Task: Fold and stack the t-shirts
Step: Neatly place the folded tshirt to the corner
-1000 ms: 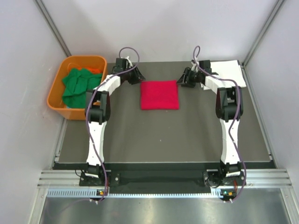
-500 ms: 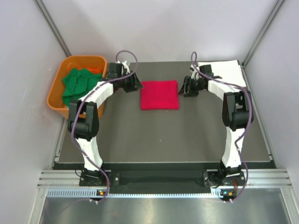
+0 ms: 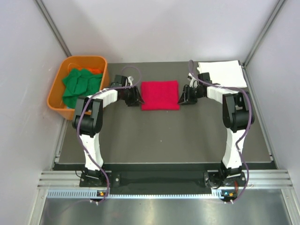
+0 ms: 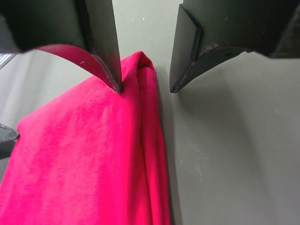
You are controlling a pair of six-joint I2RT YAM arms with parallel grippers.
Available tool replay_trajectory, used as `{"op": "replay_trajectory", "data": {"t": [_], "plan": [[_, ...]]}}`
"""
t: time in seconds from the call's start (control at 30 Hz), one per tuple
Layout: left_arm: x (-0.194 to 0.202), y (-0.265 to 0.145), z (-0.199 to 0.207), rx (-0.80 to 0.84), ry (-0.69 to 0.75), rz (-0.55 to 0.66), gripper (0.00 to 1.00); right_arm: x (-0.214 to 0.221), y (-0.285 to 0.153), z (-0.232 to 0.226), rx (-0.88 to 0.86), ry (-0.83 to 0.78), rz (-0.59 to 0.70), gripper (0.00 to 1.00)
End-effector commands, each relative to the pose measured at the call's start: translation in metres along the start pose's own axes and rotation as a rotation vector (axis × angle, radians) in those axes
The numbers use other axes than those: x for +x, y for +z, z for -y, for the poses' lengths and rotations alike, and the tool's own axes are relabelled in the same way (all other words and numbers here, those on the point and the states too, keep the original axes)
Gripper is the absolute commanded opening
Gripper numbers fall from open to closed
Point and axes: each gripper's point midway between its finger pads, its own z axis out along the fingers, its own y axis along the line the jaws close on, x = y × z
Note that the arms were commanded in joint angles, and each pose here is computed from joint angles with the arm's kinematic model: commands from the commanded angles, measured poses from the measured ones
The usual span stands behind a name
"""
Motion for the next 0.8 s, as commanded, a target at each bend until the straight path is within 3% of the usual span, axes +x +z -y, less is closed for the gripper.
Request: {"op": "replay_trajectory", "data": {"t": [0.0,0.27,0.77], "plan": [[0.002,0.007,0.000,0.035,0.035,0.002,0.50,-0.002,-0.008,-0.016,-0.039,-0.054,0.034,0.41],[0.011,0.005,-0.007,0.012,0.046,-0.022,0.43,0.010,-0.012,-0.022,-0.069,-0.040,0.033,0.41],[0.016,-0.006,0.011,0.079,0.021,-0.041,0.52,0.012,-0.009,-0.031,-0.132,-0.039,0.045,0.38]]}}
